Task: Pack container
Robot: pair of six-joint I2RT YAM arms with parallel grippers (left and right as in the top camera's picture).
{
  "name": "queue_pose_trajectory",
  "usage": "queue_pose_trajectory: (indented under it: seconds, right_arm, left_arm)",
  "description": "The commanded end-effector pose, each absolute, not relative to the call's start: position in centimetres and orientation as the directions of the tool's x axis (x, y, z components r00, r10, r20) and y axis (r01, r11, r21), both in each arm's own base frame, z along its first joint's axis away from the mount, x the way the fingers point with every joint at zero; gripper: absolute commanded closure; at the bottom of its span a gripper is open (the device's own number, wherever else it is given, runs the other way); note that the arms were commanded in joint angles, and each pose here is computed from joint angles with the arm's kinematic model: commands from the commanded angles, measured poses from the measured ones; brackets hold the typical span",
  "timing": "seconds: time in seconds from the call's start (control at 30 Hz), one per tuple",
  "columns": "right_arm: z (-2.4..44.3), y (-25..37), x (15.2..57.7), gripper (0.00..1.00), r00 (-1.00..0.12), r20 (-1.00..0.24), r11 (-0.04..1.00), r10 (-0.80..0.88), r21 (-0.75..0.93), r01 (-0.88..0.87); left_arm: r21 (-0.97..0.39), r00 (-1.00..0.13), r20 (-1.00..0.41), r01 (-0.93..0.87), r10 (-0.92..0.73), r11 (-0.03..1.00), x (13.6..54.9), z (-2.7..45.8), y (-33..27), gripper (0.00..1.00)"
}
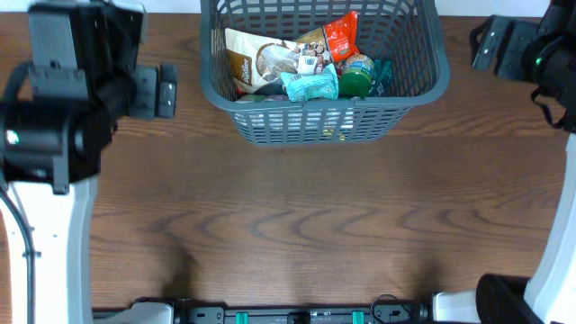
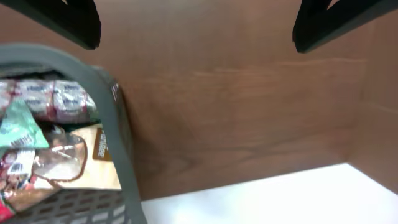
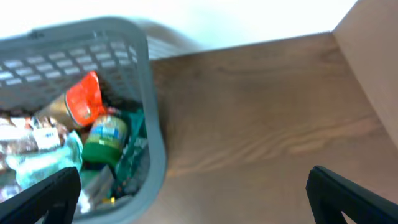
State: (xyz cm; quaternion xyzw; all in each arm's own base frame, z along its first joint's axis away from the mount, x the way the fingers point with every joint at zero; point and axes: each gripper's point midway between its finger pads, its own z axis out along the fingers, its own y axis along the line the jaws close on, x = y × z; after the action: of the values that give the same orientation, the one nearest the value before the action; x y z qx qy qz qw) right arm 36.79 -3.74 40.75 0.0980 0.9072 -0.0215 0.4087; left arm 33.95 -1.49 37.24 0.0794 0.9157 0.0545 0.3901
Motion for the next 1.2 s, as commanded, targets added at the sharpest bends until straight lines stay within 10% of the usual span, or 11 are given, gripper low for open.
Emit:
queue_pose_trajectory:
  seconds: [0.0,0.47,1.17]
  right_arm:
    - [40.6,-2.9,34.3,0.01,-0.637,-0.75,0.974,0.176,0.038,0.224]
    - [28.7,3.0,24.6,0.01,-0.613,-0.788,0.998,0.059,0.022,0.067]
    - [22.5,2.1,20.0,0.01,-0.672,-0.741,0.999,0.012,-0.016,0.035]
  left_arm:
    - [0.14,-0.69,-0.701,0.114,0.18,0.983,31.7,35.2,-1.6,0.01]
    - [0.047,-0.639,-0.764,0.078,0.086,0.996,23.0,25.9,-1.5,0.01]
    - [0.075,-0.53,-0.845,0.03,0.079,0.997,19.4,25.7,-0.2,0.01]
